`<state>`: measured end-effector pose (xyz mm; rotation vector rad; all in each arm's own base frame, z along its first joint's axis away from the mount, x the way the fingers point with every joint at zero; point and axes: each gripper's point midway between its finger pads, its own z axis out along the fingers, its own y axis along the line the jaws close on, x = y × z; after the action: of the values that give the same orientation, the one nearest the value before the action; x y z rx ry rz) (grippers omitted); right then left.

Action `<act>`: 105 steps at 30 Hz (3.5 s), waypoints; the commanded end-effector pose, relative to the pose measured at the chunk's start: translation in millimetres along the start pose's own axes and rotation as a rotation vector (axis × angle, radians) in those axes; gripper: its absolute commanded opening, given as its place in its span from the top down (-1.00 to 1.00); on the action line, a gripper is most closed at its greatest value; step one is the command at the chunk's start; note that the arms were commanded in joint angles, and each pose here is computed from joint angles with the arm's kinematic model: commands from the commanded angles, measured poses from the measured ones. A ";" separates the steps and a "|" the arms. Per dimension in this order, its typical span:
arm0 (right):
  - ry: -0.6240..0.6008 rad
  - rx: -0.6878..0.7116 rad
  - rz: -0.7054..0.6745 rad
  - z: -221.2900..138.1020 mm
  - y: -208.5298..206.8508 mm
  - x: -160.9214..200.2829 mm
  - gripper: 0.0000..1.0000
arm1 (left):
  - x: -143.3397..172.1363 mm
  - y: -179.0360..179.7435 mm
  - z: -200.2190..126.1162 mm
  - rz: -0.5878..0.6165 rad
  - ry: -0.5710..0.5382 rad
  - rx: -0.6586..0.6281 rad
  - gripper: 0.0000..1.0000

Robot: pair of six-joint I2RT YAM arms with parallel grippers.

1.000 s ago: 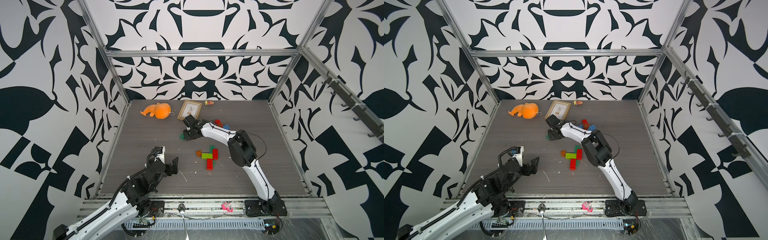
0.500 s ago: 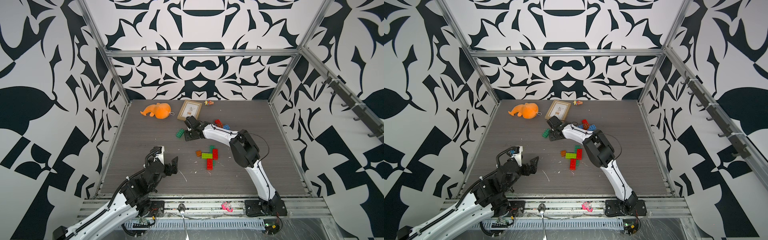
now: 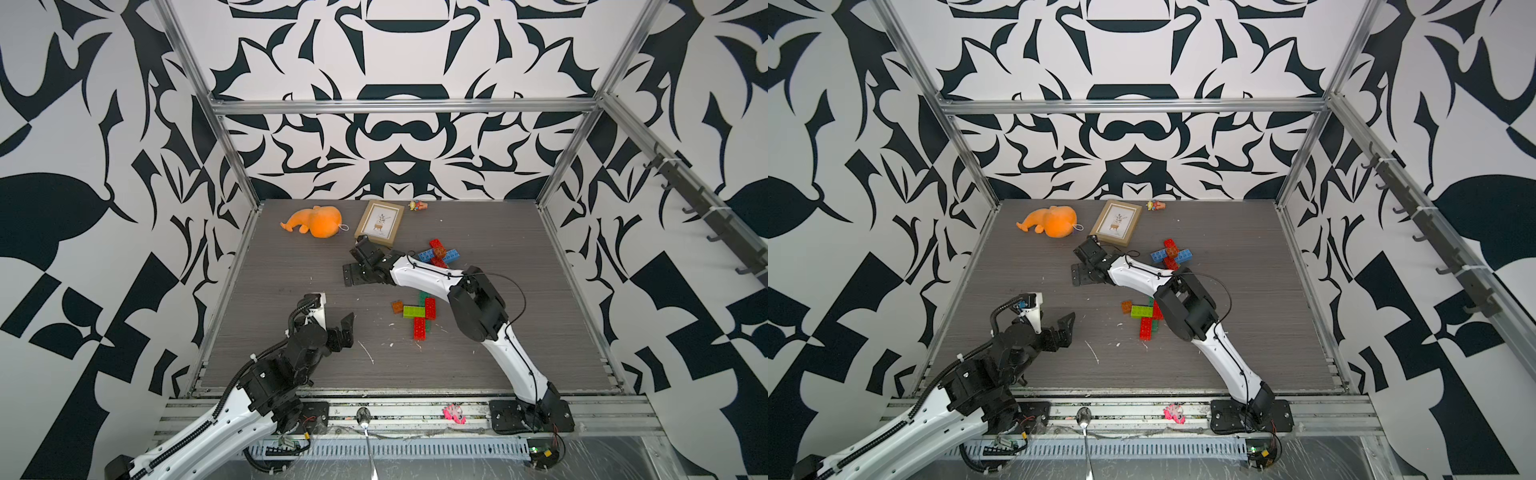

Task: Assemble a small pinwheel with lego
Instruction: Adjust the lego brick at the center of the board, then pick up the lego brick from the center of the board, then adjust the lego brick at the center of the board.

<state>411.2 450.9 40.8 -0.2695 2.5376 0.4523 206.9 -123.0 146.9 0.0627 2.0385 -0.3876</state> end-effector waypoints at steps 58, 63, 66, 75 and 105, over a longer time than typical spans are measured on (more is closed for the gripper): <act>-0.129 0.121 -0.112 5.2 -29.6 21.0 -0.06 | -6.0 -9.3 0.8 -0.005 -0.003 0.037 -1.00; -0.142 0.126 -0.099 8.8 -31.9 20.3 -0.01 | -6.1 -10.2 1.4 -0.004 0.000 0.039 -1.00; -0.151 0.114 -0.079 10.7 -31.0 19.7 0.03 | -5.9 -10.5 1.4 -0.003 0.000 0.041 -1.00; -0.229 0.058 -0.085 -10.3 -23.1 3.9 0.42 | -6.2 -10.6 1.1 -0.001 -0.003 0.043 -1.00; -0.131 -0.033 0.139 -275.3 -190.3 157.0 0.68 | -1.9 -56.8 -4.9 0.035 0.028 0.306 -1.00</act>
<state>224.2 177.8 161.2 -0.1832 2.3042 0.5804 194.3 -166.4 161.7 0.2519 2.0014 -0.6305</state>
